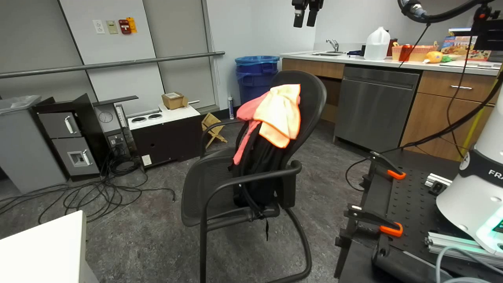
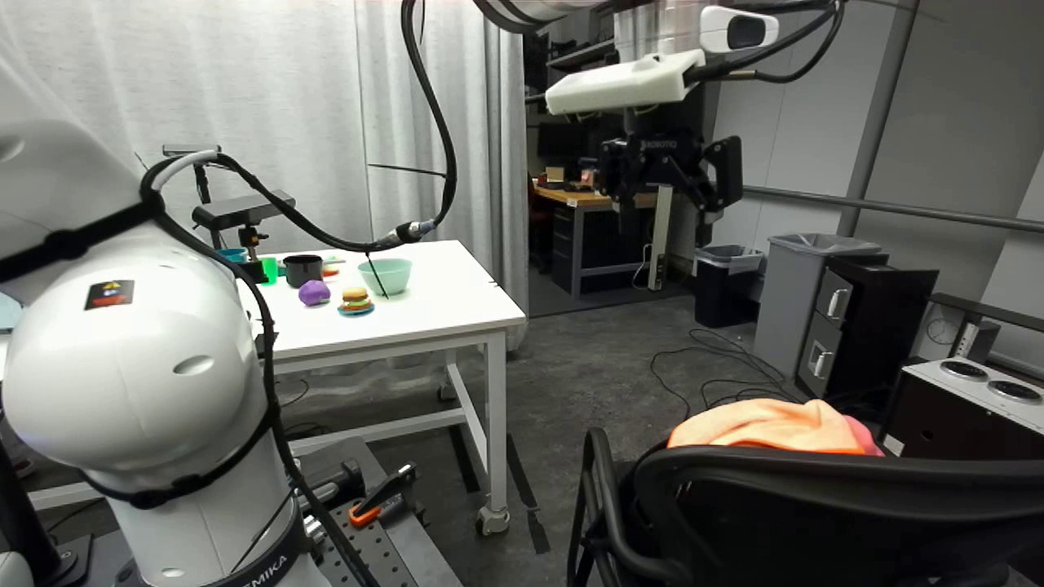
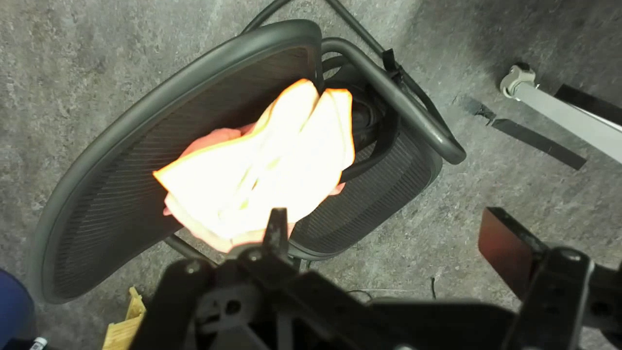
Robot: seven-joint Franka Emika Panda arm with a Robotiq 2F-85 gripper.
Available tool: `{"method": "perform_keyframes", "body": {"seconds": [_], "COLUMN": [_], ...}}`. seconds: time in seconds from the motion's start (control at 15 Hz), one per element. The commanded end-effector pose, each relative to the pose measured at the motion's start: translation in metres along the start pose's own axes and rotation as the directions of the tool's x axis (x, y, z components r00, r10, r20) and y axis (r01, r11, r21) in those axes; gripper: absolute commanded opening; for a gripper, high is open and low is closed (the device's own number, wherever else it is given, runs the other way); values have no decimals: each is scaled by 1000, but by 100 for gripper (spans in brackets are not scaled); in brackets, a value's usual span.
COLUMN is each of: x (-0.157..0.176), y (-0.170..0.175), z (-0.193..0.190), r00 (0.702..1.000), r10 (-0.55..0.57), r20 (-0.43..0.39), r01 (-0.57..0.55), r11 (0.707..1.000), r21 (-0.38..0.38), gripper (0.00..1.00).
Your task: Hang the orange cloth and shirt on the back of the chair
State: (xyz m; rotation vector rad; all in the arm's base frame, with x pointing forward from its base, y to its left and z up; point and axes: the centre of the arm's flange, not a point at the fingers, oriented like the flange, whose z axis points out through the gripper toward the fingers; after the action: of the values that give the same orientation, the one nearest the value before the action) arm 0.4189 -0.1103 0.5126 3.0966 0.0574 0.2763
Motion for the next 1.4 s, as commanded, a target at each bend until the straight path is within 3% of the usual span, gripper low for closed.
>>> {"method": "perform_keyframes", "body": {"seconds": [0.0,0.47,0.93,1.33], "x": [1,11,54,83], "y": [2,8,31,75], "z": [0,3,53,113], "r00": [1000,1000,998,982], "r10": [4,13,59,150], "r20": [-4,-5,21,119], "r01": [-4,-13,-59,-146], "r11": [1000,1000,998,988], "r21": [-2,1,-5,-41], "gripper": [100,100,100,100]}}
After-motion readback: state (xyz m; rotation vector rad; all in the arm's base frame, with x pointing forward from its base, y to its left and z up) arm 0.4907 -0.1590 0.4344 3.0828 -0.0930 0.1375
